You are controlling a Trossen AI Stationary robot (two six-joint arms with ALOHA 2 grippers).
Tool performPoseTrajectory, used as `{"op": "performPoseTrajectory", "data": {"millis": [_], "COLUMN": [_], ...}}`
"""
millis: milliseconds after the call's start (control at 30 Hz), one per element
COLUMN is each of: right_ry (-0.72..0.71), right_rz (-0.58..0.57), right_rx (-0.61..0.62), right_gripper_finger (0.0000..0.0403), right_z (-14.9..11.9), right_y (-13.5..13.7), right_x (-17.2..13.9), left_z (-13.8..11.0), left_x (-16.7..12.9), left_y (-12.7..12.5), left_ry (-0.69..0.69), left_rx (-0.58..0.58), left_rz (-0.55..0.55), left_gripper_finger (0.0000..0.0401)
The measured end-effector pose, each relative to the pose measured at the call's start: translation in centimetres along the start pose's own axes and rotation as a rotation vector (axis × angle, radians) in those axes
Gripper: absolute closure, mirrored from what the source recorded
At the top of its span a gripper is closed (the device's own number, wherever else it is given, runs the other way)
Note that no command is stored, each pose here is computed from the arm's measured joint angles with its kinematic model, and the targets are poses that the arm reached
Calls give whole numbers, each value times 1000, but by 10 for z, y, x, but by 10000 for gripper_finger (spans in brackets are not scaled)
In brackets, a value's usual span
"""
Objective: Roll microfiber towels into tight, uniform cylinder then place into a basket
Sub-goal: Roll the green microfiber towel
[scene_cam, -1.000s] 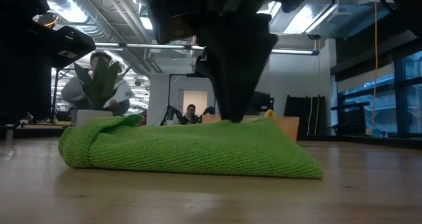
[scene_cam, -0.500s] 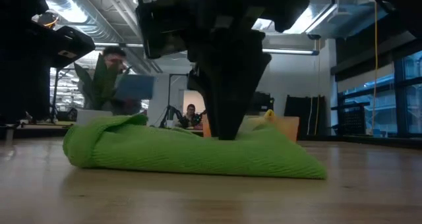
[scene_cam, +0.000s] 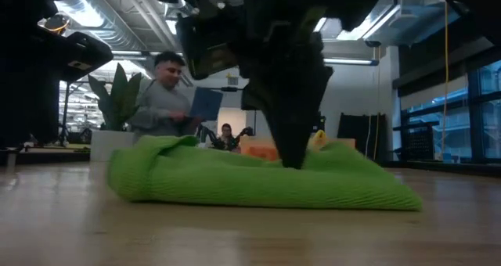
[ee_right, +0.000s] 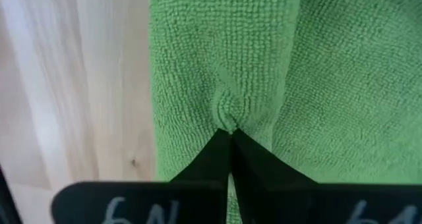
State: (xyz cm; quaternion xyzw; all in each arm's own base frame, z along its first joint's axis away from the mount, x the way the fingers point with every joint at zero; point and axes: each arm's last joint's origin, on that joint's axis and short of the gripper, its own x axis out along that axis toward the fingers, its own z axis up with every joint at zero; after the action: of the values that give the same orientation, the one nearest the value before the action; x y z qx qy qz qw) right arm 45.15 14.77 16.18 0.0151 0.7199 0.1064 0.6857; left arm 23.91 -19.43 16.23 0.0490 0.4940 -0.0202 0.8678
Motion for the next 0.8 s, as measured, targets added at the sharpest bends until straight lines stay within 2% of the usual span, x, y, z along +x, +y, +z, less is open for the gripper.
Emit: {"op": "performPoseTrajectory", "data": {"millis": [200,333,800], "right_ry": [0,-4,-60], "right_rz": [-8,-25,-8], "right_rx": [41,74,58], "right_gripper_finger": [397,387,379], "right_z": [-1,-1,5], "right_y": [6,6,8], "right_x": [-9,-9,-9], "left_z": [0,0,0], "left_x": [0,0,0], "left_y": [0,0,0], "left_ry": [-5,-5,-3], "left_rx": [0,0,2], "left_rz": [1,1,1], "left_gripper_finger": [326,326,326]}}
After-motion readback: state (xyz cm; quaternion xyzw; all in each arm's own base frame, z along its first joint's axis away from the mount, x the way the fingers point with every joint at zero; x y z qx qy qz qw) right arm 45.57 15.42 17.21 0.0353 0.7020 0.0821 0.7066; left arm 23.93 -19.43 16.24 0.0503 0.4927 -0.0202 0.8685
